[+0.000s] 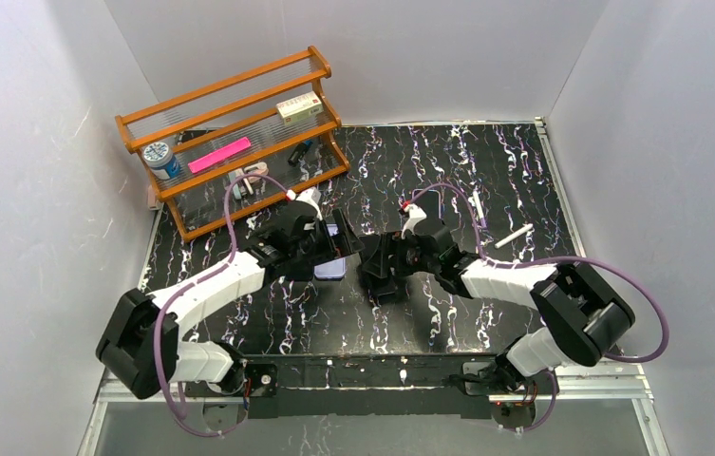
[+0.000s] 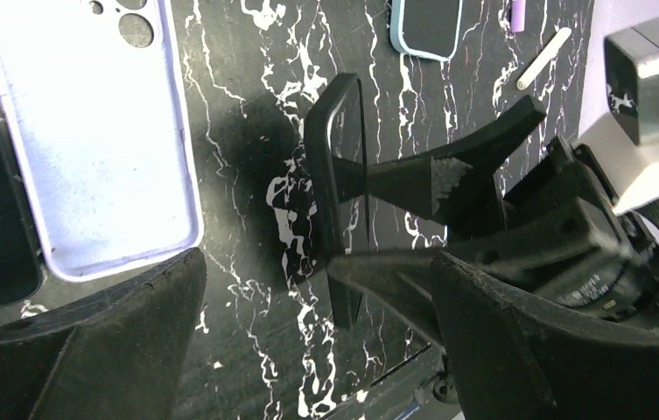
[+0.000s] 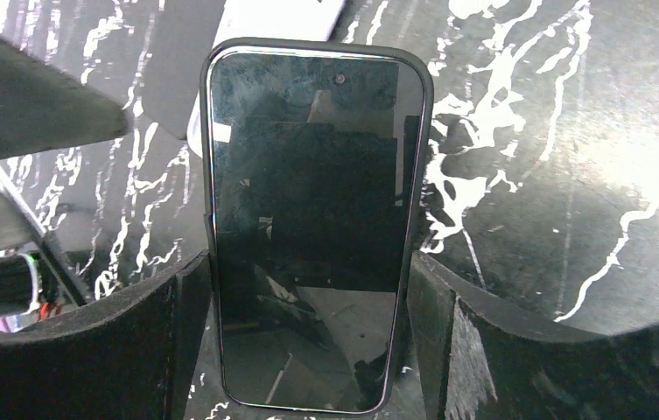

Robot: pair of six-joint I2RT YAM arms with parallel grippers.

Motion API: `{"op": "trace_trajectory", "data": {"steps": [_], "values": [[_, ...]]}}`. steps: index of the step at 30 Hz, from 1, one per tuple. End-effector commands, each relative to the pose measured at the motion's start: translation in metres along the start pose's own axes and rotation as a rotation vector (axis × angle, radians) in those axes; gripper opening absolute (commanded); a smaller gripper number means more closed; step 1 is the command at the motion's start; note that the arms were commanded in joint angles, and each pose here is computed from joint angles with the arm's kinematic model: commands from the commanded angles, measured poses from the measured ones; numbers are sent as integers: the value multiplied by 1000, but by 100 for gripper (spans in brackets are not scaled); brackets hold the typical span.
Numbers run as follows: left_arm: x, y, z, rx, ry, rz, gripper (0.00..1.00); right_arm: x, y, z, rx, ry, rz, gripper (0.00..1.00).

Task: Take the phone out of the phone case
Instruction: Pick up the phone at the center of the board.

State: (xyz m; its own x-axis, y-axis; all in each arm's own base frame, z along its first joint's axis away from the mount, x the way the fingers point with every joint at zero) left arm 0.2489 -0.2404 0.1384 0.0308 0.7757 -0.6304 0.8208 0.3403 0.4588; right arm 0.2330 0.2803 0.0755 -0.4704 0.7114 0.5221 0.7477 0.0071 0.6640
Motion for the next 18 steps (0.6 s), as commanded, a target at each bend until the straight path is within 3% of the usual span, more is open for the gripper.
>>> {"op": "trace_trajectory", "data": {"steps": [1,11,18], "values": [[-8,4,12,-44,-32,-40,94,45,40,-11,-170,189,-39,6],[-12,-6,30,-17,-57,-91,79,63,47,-23,-226,272,-99,6],[-16,-14,38,16,-92,-129,56,74,55,-28,-254,313,-153,7]]}}
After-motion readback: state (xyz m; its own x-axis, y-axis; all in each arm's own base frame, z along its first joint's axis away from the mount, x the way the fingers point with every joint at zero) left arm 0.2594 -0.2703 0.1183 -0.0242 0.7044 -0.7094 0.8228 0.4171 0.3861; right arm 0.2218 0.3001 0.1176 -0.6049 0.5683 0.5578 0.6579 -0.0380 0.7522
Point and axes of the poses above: each gripper's point midway between its finger pads, its own z axis out along the fingers, its own x axis along the line the jaws close on, y = z × x, the point moved 2 cm from there along -z, back along the fingers, and after that the axes turned 3 degrees about -z, right-handed, at the moved point
